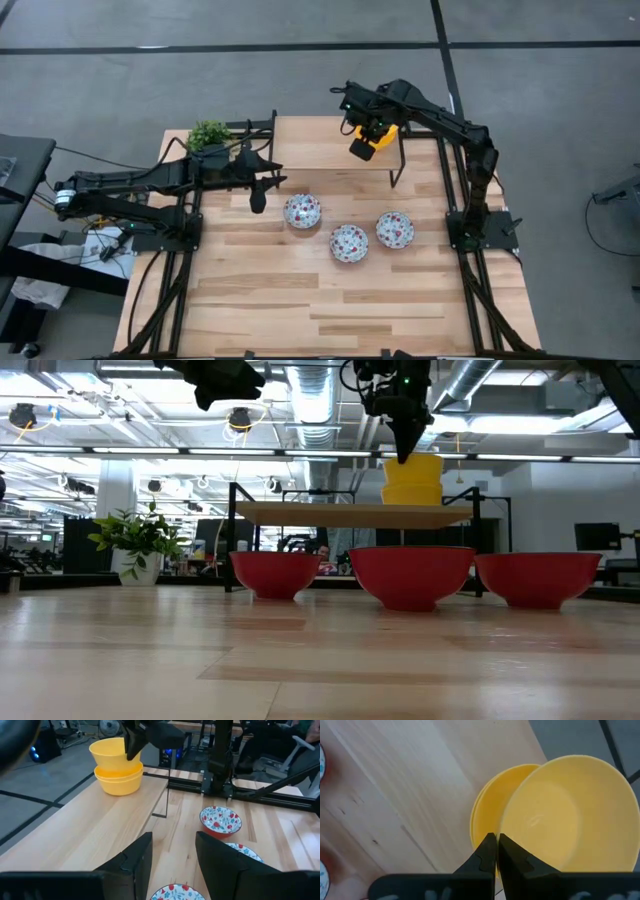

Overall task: Pick & Place Mini bowls
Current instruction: Stack the yellow bowl on top of the yellow bowl on the shelf

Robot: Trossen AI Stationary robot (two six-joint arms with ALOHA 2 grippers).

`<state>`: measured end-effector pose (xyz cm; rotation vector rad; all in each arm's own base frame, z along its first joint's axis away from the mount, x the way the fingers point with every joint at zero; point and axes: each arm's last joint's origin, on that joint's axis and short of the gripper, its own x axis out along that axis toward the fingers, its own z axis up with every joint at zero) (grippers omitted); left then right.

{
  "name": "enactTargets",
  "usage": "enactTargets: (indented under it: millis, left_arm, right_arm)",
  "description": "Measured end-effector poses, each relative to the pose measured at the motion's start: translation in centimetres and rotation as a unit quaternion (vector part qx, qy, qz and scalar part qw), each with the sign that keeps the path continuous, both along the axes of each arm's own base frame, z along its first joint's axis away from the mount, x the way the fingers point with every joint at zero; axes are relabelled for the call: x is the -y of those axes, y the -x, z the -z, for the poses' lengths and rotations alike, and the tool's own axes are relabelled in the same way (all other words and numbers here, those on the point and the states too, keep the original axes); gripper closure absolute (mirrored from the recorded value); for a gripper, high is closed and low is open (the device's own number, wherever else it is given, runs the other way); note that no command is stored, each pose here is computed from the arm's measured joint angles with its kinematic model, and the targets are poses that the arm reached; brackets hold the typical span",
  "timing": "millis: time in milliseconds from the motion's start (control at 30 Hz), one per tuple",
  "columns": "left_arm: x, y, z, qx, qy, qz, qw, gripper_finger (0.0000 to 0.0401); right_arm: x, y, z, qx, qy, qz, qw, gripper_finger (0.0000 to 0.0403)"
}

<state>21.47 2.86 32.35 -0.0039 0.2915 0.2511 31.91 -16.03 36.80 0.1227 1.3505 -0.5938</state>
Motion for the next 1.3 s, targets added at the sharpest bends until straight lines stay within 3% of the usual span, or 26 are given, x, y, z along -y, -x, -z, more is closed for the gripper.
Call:
enactTargets:
  millis: [1300]
  left_arm:
    - [0.06, -0.02, -0.08, 0.007, 0.014, 0.004, 1.000, 0.0251]
  right_arm:
    - [-0.91, -0.41, 0.00, 0.002, -0.009, -0.017, 1.000, 0.0393]
